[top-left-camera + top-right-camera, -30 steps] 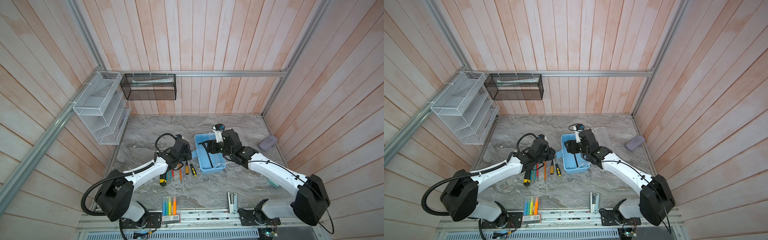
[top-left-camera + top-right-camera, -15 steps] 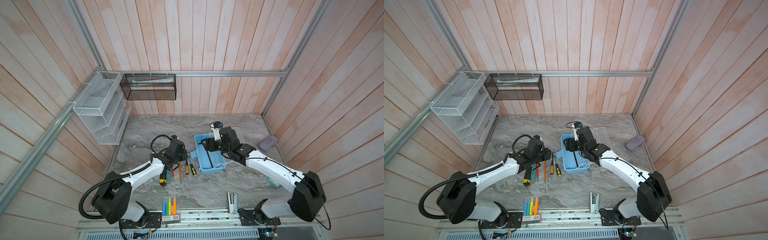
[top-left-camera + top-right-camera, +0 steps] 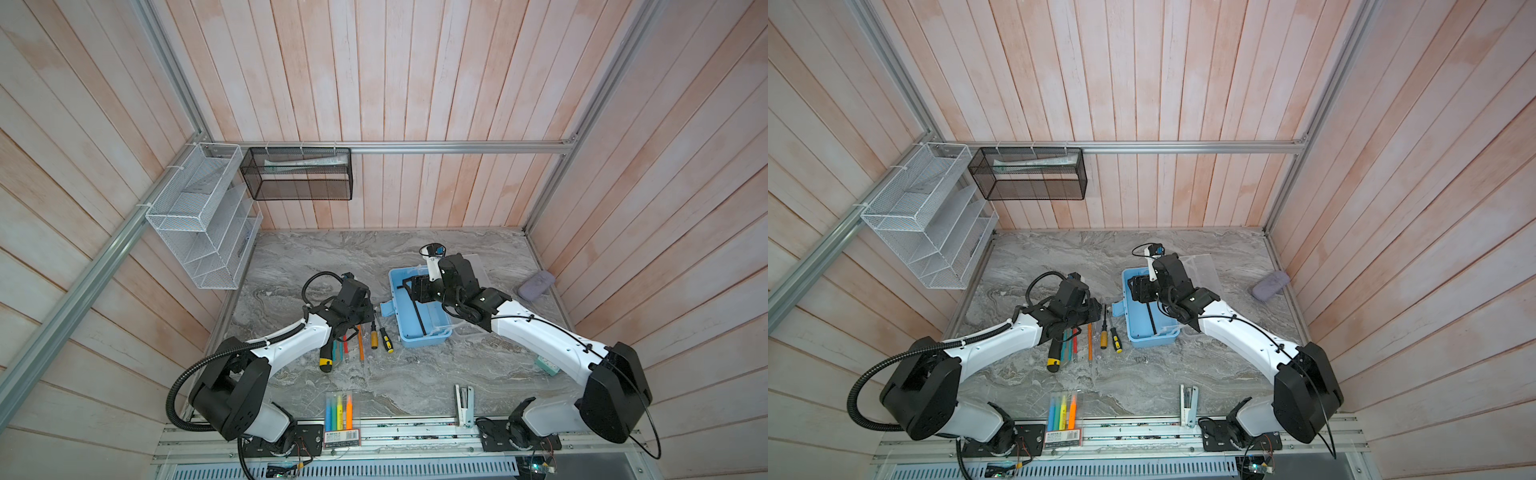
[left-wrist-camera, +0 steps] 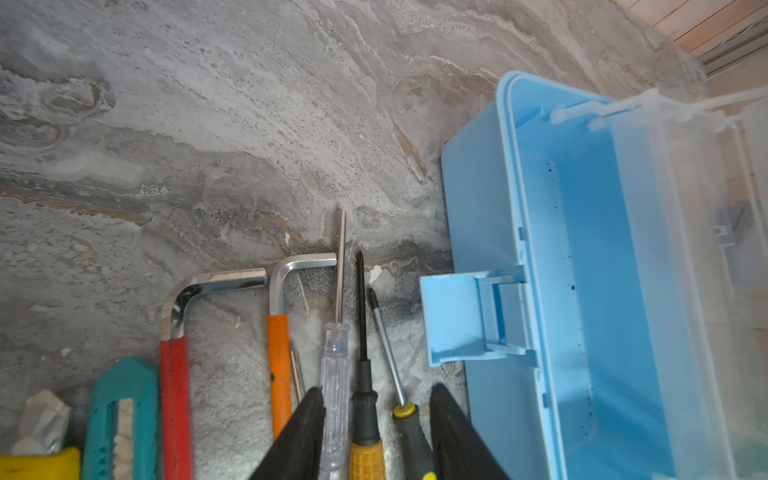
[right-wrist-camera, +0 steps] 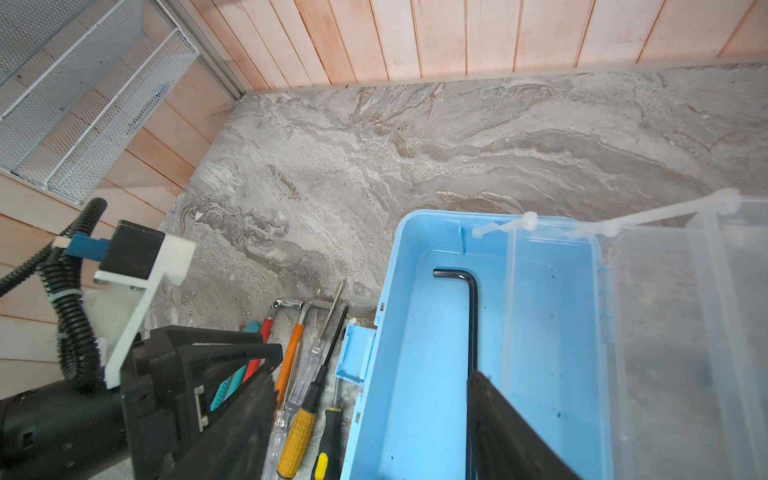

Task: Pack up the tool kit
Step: 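Move the left gripper back over the orange-handled hex key, then lower the left gripper and close it on the orange-handled hex key, then lift the orange-handled hex key with the left gripper over the box, then lower the orange-handled hex key into the box with the left gripper, then open the left gripper and move it back over the red-handled hex key, then lower the left gripper and close it on the red-handled hex key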

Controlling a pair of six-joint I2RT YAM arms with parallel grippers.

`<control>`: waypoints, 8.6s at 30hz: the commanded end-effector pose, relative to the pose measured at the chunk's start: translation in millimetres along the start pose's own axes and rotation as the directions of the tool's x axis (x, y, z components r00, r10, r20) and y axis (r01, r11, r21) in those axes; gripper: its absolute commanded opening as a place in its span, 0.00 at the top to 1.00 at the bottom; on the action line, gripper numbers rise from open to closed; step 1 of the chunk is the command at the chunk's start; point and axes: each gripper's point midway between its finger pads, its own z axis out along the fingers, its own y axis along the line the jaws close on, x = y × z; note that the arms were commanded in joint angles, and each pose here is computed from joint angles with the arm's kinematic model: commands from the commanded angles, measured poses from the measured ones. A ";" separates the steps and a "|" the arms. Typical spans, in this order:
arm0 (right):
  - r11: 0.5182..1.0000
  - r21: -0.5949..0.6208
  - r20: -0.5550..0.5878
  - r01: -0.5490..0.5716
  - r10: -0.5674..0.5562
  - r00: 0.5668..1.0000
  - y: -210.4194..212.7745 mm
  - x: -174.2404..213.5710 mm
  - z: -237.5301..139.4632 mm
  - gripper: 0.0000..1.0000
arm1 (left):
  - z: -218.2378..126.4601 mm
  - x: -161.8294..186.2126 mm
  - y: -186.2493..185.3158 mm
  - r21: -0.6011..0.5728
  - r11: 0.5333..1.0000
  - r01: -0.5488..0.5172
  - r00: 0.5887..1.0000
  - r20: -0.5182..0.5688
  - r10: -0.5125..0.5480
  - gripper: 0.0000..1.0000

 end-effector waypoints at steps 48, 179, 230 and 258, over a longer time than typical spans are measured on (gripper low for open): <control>0.999 -0.025 -0.059 -0.047 0.045 0.997 -15.4 40.9 13.8 0.29 | 32.7 42.1 54.0 -0.194 0.981 0.008 0.997 -0.071 -0.022 0.69; 0.964 -0.113 0.039 -0.241 0.246 0.968 -59.4 17.2 -9.7 0.29 | 87.5 -37.3 -126.1 0.088 0.995 0.051 0.999 0.015 -0.052 0.75; 0.969 -0.179 -0.054 -0.170 0.163 0.985 -11.8 42.8 5.2 0.33 | -1.6 47.9 77.3 -0.332 0.943 0.007 0.995 -0.096 -0.041 0.73; 0.972 -0.153 -0.089 -0.181 0.169 0.982 -22.5 56.8 19.1 0.33 | 25.9 64.5 95.2 -0.408 0.913 -0.024 0.990 -0.140 -0.037 0.82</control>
